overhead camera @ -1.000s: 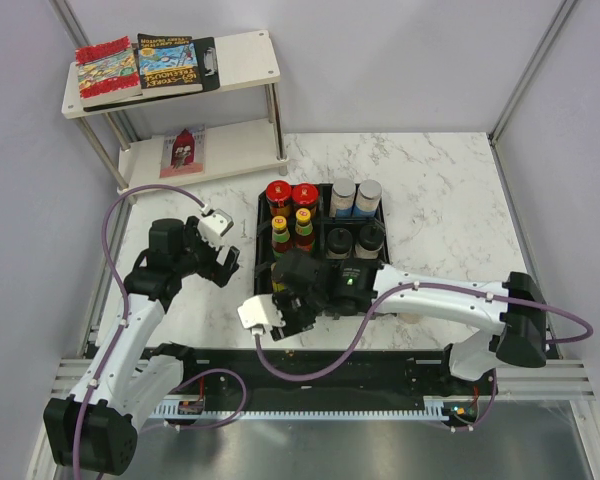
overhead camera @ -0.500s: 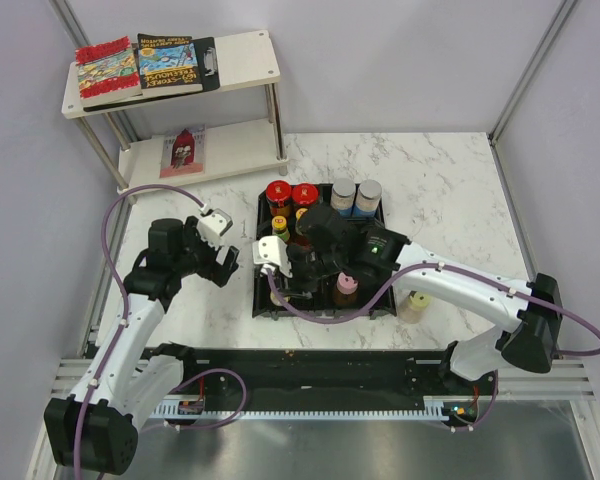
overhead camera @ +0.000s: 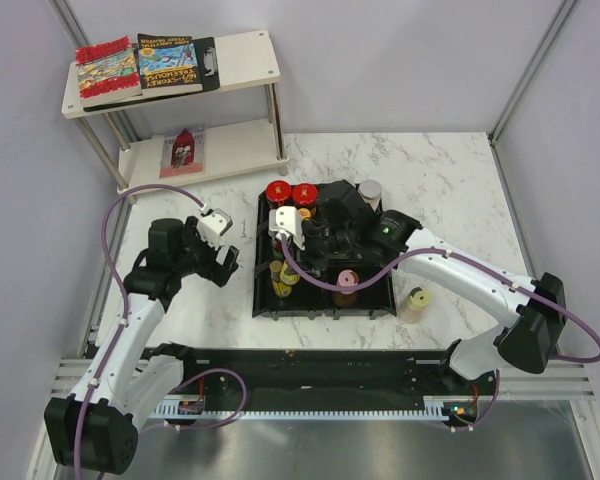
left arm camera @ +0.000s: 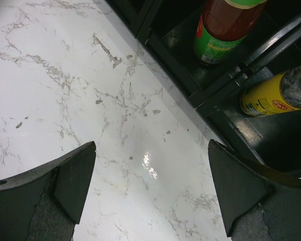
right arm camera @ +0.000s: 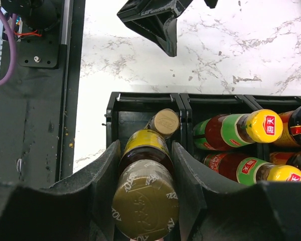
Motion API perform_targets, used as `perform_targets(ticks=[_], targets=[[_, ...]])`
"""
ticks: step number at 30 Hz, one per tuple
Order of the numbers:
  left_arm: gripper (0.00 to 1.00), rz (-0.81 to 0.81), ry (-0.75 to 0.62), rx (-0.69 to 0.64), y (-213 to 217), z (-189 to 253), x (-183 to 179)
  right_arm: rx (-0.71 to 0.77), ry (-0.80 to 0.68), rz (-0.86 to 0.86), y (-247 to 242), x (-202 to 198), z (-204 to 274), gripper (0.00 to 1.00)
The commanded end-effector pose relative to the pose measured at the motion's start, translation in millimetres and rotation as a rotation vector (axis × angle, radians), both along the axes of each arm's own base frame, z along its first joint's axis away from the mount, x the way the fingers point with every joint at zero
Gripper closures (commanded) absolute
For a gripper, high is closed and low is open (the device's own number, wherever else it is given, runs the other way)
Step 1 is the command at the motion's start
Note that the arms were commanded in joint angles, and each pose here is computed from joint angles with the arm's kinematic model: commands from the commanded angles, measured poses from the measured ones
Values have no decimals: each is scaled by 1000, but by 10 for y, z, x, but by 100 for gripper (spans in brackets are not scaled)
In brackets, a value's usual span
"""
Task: Organize the condiment bottles
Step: Place the bottle in the storage box.
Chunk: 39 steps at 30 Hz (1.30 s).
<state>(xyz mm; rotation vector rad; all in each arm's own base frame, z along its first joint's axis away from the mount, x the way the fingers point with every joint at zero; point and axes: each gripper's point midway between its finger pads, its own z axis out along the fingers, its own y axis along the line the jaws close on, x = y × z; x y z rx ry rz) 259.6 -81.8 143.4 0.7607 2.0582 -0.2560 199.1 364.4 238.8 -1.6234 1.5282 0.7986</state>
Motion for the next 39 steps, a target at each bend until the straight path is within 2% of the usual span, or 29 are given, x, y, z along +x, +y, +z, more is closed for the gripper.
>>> perform_targets(ticks=[1, 12, 21, 31, 33, 34, 35, 39], targets=[[1, -9, -19, 1, -3, 12, 36, 91, -28, 43, 55, -7, 192, 100], [1, -18, -24, -3, -18, 24, 36, 39, 41, 24, -56, 95, -174, 100], [1, -19, -26, -7, -22, 28, 24, -62, 117, 3, -61, 208, -775, 100], [1, -24, -40, -10, -26, 56, 12, -116, 162, 18, -90, 190, -1149, 100], [1, -29, -38, -10, -34, 53, 10, -124, 157, 36, -100, 182, -1166, 92], [1, -30, -39, -9, -34, 53, 10, -134, 163, 47, -113, 162, -1181, 84], [1, -30, -35, -9, -33, 40, 5, -157, 183, 55, -148, 123, -1212, 71], [1, -32, -41, -10, -34, 55, 6, -205, 224, 88, -179, 68, -1310, 59]])
